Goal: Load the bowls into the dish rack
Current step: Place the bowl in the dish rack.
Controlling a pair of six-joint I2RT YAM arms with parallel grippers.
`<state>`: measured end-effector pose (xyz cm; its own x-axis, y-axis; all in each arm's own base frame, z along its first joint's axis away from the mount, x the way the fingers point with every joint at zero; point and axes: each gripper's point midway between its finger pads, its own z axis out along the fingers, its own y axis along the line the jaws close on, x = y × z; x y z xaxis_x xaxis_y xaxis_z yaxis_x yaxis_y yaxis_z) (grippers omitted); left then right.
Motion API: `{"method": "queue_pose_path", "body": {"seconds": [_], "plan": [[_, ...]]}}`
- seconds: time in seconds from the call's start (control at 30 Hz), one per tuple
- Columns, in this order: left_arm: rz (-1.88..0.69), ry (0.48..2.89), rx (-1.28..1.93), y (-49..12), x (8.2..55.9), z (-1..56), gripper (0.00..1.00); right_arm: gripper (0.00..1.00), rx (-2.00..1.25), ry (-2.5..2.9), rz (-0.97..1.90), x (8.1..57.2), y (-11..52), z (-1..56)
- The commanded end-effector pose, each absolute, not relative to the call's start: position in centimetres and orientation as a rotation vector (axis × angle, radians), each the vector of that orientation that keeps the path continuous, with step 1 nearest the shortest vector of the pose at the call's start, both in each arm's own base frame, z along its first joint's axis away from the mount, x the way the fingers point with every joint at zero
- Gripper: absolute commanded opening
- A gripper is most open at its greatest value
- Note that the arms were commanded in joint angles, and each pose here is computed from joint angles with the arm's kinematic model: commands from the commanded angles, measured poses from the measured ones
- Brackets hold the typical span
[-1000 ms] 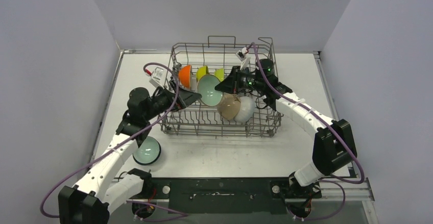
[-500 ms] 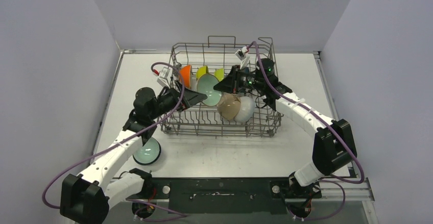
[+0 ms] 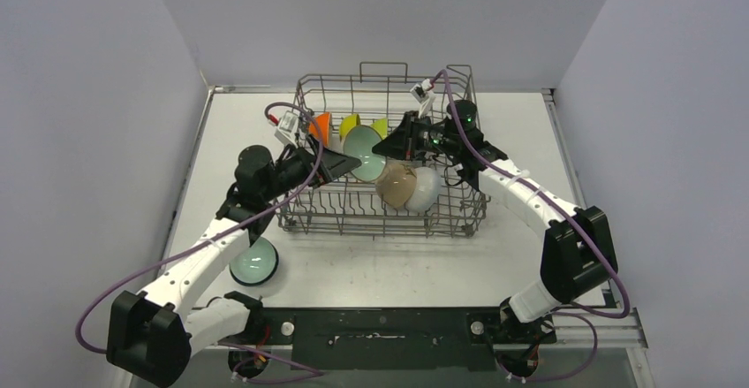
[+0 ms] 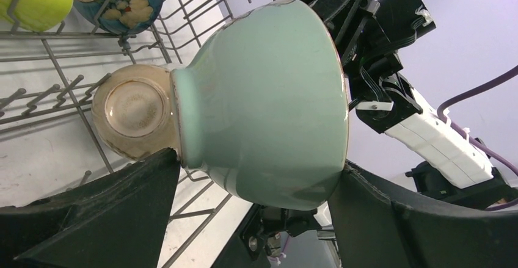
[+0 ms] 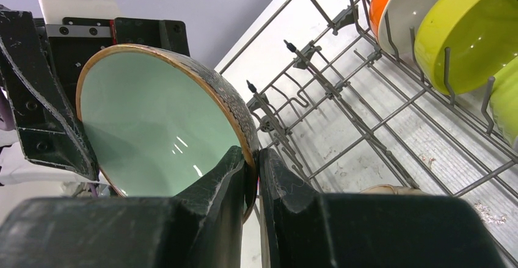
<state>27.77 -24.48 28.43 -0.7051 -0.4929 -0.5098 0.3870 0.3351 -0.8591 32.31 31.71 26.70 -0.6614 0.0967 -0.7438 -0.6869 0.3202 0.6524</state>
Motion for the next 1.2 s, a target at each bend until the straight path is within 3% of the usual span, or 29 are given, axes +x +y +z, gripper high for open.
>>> {"method": "queue_pose_path", "body": {"seconds": [0.0, 0.2, 0.53, 0.73, 0.9, 1.1, 1.17], "plan": [[-1.419, 1.747, -0.032, -24.5, 28.7, 31.5, 0.86, 0.05, -0.609, 1.735, 1.456, 32.0, 32.5, 30.3], [-1.389, 1.762, 0.0, -25.0, 28.9, 31.2, 0.94, 0.05, -0.608, 1.74, 1.459, 32.1, 32.5, 30.2], [-1.347, 1.869, -0.025, -25.1, 28.9, 29.6, 0.72, 0.05, -0.601, 1.731, 1.445, 32.2, 32.4, 30.6], [-1.325, 1.931, -0.051, -24.8, 28.4, 28.9, 0.84, 0.05, -0.597, 1.727, 1.438, 32.2, 32.3, 30.8], [-1.368, 1.917, -0.096, -24.7, 27.8, 29.0, 0.87, 0.05, -0.595, 1.732, 1.433, 32.2, 32.3, 30.6], [-1.365, 1.858, -0.124, -24.2, 27.8, 29.8, 0.75, 0.05, -0.593, 1.736, 1.432, 32.2, 32.3, 30.5], [-1.374, 1.83, -0.123, -24.1, 27.8, 30.2, 0.65, 0.05, -0.592, 1.737, 1.431, 32.2, 32.3, 30.4]]}}
